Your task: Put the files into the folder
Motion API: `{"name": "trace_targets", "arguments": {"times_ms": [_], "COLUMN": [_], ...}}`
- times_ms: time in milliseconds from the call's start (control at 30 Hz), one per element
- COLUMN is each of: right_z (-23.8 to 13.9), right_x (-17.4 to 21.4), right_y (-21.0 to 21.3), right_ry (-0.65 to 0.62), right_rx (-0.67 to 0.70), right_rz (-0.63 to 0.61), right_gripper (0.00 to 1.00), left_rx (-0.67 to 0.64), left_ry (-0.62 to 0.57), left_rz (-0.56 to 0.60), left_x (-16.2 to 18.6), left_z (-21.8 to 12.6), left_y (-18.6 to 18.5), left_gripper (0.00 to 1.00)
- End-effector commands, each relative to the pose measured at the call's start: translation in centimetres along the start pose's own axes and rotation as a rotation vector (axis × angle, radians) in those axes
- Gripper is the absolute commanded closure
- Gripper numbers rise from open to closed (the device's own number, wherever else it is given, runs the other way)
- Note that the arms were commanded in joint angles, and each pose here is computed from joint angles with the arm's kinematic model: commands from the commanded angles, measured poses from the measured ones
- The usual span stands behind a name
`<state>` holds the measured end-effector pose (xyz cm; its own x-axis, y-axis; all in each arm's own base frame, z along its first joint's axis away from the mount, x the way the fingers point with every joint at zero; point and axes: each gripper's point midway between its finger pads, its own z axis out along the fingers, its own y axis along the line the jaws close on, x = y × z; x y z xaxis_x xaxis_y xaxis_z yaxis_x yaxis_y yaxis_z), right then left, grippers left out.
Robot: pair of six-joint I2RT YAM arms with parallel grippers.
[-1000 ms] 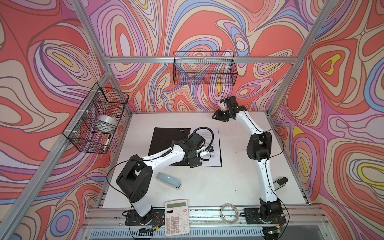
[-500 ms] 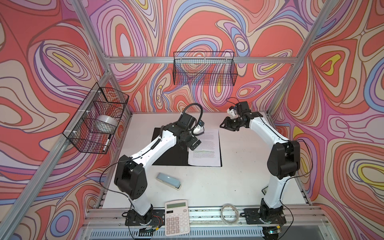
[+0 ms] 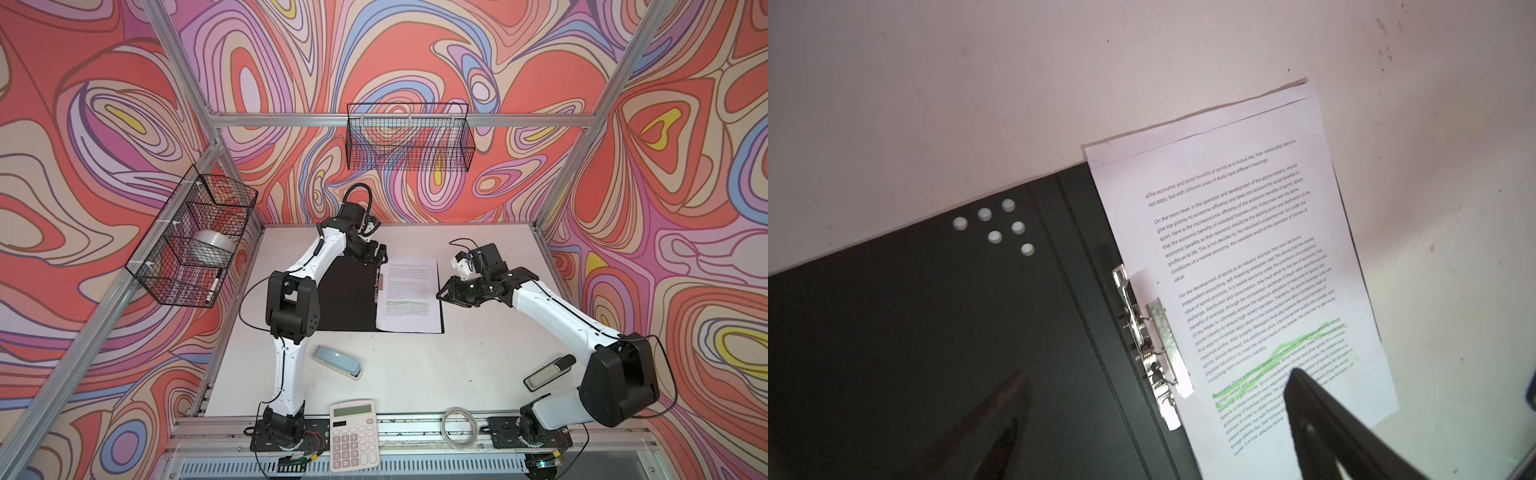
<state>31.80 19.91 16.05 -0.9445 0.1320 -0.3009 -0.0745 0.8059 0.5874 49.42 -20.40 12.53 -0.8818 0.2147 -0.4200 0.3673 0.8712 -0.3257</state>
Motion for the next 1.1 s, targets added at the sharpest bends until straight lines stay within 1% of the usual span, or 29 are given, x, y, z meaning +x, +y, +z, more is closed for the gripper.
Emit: {"name": "trace_targets", "arguments": {"times_ms": [0,167,400,500,800,900,1067], "right_z": [-0.9,-1.2,0.4,1.1,2.1,2.3,2.0], "right_x": [-0.1,1.9,3.1,3.2,2.8,2.7,2.8], "right_y": [-0.1,-2.5,-4.0,-4.3,-4.3,-4.3,-4.3], "right_ry": [-0.045,-0.037,-0.043,-0.040,-0.030,-0.031,-0.030], "right_rx": [0.008,0.094,0.080,0.076,0.070,0.065,0.069], "right_rz": [0.026,0.067,0.125,0.138,0.138,0.141,0.136], "right_gripper": [0.69,0.69,0.69,0.69,0.69,0.69,0.70], "left_rx": [0.096,0.118,0.159,0.154,0.179,0.146,0.203], "left_ry": [0.040,0.042,0.071,0.079,0.099,0.113,0.112], "left_rz": [-0.078,-0.095,-0.129,-0.133,-0.133,-0.146,-0.141], "left_x": [0.2,0.0,0.7,0.9,1.5,1.7,1.3], "left_z": [1.0,2.2,3.5,3.9,4.9,5.6,6.0], "left_y": [-0.6,-0.2,-0.3,-0.1,0.0,0.8,0.5], "left_gripper": [0.07,0.08,0.08,0.08,0.08,0.06,0.07]}}
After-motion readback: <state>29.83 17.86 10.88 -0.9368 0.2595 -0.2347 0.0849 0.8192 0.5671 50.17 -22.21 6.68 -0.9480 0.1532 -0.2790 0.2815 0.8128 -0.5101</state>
